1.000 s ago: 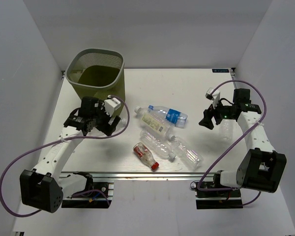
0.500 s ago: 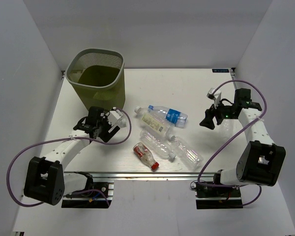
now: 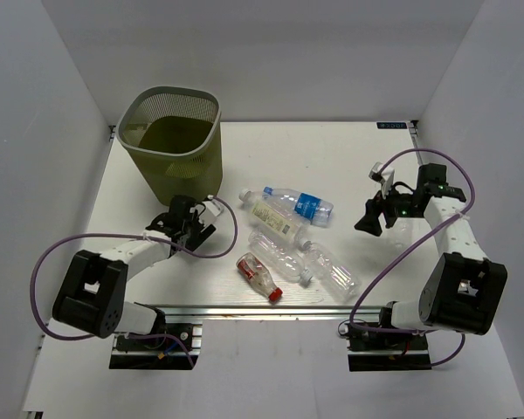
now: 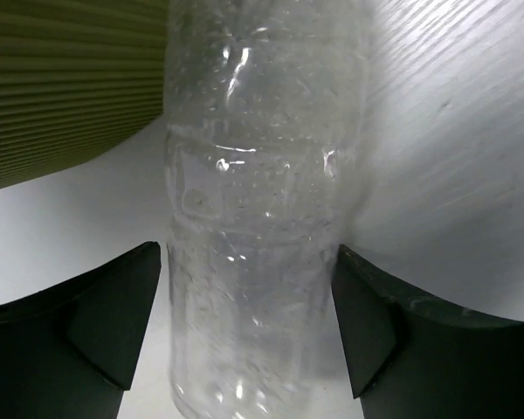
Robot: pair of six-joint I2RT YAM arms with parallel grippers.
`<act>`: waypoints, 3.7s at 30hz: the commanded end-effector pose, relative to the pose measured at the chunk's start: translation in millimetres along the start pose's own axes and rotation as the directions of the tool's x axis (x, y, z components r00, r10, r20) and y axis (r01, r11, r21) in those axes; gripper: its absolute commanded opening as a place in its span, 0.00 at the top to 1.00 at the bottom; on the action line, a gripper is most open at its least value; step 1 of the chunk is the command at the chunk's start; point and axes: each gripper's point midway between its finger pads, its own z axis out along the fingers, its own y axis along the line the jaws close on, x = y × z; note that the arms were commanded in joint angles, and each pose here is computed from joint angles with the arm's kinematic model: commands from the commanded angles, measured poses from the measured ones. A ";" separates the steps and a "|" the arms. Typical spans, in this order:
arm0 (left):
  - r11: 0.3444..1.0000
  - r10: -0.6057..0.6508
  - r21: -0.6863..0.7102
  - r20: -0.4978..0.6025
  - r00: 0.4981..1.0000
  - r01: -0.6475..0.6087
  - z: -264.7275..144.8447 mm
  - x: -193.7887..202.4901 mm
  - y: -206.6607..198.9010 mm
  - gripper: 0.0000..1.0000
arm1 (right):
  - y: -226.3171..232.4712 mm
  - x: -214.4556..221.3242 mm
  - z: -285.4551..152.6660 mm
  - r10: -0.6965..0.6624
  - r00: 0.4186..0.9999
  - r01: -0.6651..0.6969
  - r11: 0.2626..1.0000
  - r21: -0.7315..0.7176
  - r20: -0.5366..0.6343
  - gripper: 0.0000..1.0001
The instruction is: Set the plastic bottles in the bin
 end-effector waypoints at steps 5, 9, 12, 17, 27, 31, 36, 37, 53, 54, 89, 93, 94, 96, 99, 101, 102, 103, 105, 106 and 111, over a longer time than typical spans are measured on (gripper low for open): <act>0.995 -0.053 0.089 0.002 0.999 0.053 -1.2 3.1 -25.5 0.31 | 9.5 -5.2 -6.2 -0.018 0.999 0.019 1.000 -0.016 0.043 0.19; 0.988 -0.084 0.135 0.061 0.995 0.075 -19.9 -13.5 -28.4 0.52 | 8.7 -8.9 -8.8 -0.021 0.998 0.021 1.000 -0.007 0.052 0.19; 0.976 -0.107 0.206 0.175 0.979 0.070 -47.2 -48.2 -27.4 0.67 | 0.9 -18.5 -13.8 -0.012 0.998 0.010 0.999 0.032 0.064 0.20; 0.956 -0.186 0.293 0.532 0.826 0.027 -150.4 -143.4 -5.5 0.73 | -46.7 -23.5 -32.3 0.187 0.982 -0.187 0.938 0.293 0.027 0.23; 0.898 -0.427 0.292 0.760 0.490 0.330 -267.9 -255.8 99.0 0.73 | -73.5 -28.2 -52.3 0.265 0.960 -0.272 0.831 0.485 0.085 0.18; 0.756 -0.515 0.183 0.759 0.398 0.628 -249.0 -262.9 167.3 0.75 | -76.2 -20.1 -54.0 0.297 0.952 -0.292 0.811 0.507 0.073 0.17; 0.583 -0.564 0.116 0.770 0.298 0.804 -220.0 -263.9 208.2 0.76 | -78.8 -12.6 -60.7 0.293 0.954 -0.280 0.781 0.558 0.068 0.10; 0.557 -0.566 0.115 0.777 0.275 0.822 -222.5 -266.1 215.1 0.72 | -77.8 -7.7 -59.7 0.304 0.951 -0.286 0.779 0.558 0.064 0.10; 0.663 -0.492 -0.014 0.746 0.449 0.749 -255.7 -275.7 230.1 0.01 | -74.7 33.9 -63.6 0.527 0.850 -0.434 0.714 0.549 -0.014 0.10; 0.684 -0.507 0.032 0.739 0.444 0.728 -263.7 -277.3 221.7 0.01 | -74.7 34.9 -63.5 0.539 0.842 -0.443 0.707 0.551 -0.013 0.10; 0.441 -0.837 0.417 -0.129 0.532 0.794 -145.0 -136.8 -98.6 0.01 | -149.3 73.0 -24.3 0.536 0.837 -0.409 0.746 0.525 -0.110 0.65; 0.447 -0.819 0.426 -0.159 0.551 0.787 -147.8 -133.0 -118.2 0.01 | -126.7 -25.0 -21.5 0.346 0.938 -0.336 0.914 0.229 -0.002 0.78; 0.445 -0.816 0.442 -0.158 0.556 0.779 -153.2 -135.3 -122.2 0.01 | -129.0 -59.3 -24.9 0.281 0.959 -0.284 0.938 0.196 0.044 0.83; 0.458 -0.806 0.433 -0.167 0.568 0.777 -152.1 -129.7 -127.5 0.01 | -109.0 -128.1 -28.0 0.176 0.972 -0.185 0.982 0.045 0.153 0.88; 0.459 -0.792 0.448 -0.185 0.582 0.767 -157.6 -126.9 -137.1 0.01 | -66.1 -199.0 -3.6 0.064 0.970 -0.032 0.990 -0.139 0.235 0.92; 0.457 -0.783 0.453 -0.203 0.588 0.765 -161.2 -121.9 -143.3 0.01 | -50.7 -226.8 5.9 0.054 0.963 -0.007 0.985 -0.175 0.266 0.92; 0.456 -0.777 0.453 -0.216 0.591 0.766 -163.4 -117.7 -148.0 0.01 | -20.5 -260.7 23.9 -0.051 0.949 0.120 0.971 -0.207 0.310 0.92; 0.460 -0.773 0.445 -0.226 0.593 0.769 -163.4 -114.3 -148.8 0.01 | -9.7 -272.4 27.8 0.010 0.951 0.067 0.969 -0.237 0.310 0.91; 0.453 -0.773 0.447 -0.233 0.590 0.771 -169.2 -110.9 -153.4 0.01 | 20.4 -319.9 44.0 -0.107 0.904 0.220 0.946 -0.236 0.414 0.91; 0.458 -0.770 0.434 -0.244 0.590 0.776 -167.9 -105.6 -156.5 0.01 | 32.7 -338.9 52.3 -0.062 0.897 0.190 0.948 -0.255 0.438 0.91; 0.439 -0.776 0.445 -0.251 0.579 0.781 -173.5 -102.8 -160.8 0.01 | 92.1 -406.8 66.0 -0.105 0.776 0.337 0.903 -0.267 0.622 0.91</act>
